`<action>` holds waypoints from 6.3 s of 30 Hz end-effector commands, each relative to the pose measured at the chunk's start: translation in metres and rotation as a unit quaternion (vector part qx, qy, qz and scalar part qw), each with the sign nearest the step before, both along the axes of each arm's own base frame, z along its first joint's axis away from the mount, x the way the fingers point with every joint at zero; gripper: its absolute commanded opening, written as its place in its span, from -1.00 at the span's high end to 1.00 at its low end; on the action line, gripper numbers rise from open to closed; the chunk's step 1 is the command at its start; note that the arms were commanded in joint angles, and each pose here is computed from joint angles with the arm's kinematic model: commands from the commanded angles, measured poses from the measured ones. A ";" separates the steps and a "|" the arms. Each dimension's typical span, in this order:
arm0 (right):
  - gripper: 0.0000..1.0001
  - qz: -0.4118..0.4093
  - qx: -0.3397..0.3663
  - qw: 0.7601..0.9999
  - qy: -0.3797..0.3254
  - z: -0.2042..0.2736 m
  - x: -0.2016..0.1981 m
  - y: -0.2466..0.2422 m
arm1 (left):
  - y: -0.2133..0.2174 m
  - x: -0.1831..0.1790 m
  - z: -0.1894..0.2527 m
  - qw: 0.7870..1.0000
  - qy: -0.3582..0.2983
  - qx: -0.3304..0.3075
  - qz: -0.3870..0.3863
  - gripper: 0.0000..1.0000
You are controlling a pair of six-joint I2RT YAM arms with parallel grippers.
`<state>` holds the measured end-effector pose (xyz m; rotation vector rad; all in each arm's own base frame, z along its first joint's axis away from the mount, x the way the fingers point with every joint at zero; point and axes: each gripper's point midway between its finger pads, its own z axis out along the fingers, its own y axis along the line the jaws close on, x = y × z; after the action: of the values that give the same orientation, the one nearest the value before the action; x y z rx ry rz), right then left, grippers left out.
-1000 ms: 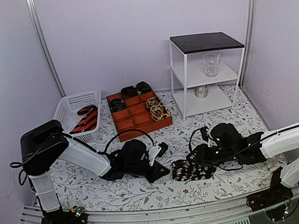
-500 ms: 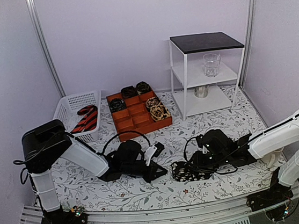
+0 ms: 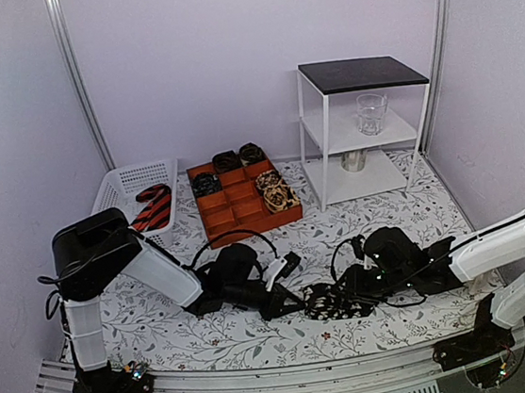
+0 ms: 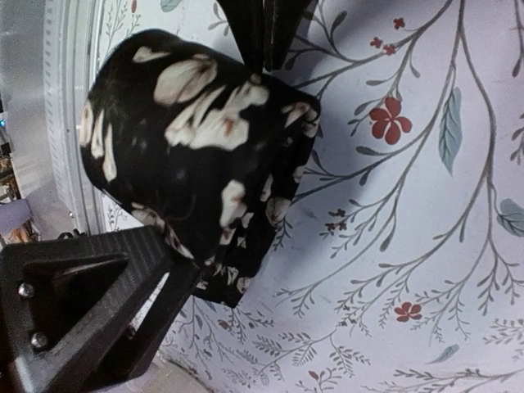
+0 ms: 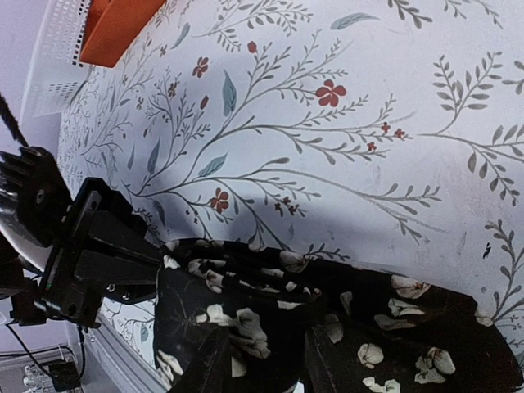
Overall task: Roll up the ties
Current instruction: Roll the tie at the center of the board.
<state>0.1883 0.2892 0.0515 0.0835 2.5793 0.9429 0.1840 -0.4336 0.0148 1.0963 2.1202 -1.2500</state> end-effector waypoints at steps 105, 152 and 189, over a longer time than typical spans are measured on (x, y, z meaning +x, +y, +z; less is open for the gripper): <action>0.61 -0.010 0.043 0.998 -0.048 0.015 0.000 -0.015 | -0.062 -0.002 0.059 0.997 0.051 -0.049 -0.042 1.00; 0.16 -0.094 0.027 0.993 -0.070 0.030 -0.005 -0.075 | -0.083 -0.015 0.067 0.996 0.037 -0.038 -0.068 1.00; 0.18 -0.051 0.054 0.997 -0.009 0.001 -0.021 -0.057 | -0.060 0.008 0.057 0.991 0.096 -0.010 0.098 0.12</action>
<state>0.1703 0.2349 0.0621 0.2035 2.4564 1.0314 0.1915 -0.4869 0.0658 0.8124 2.3000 -1.2649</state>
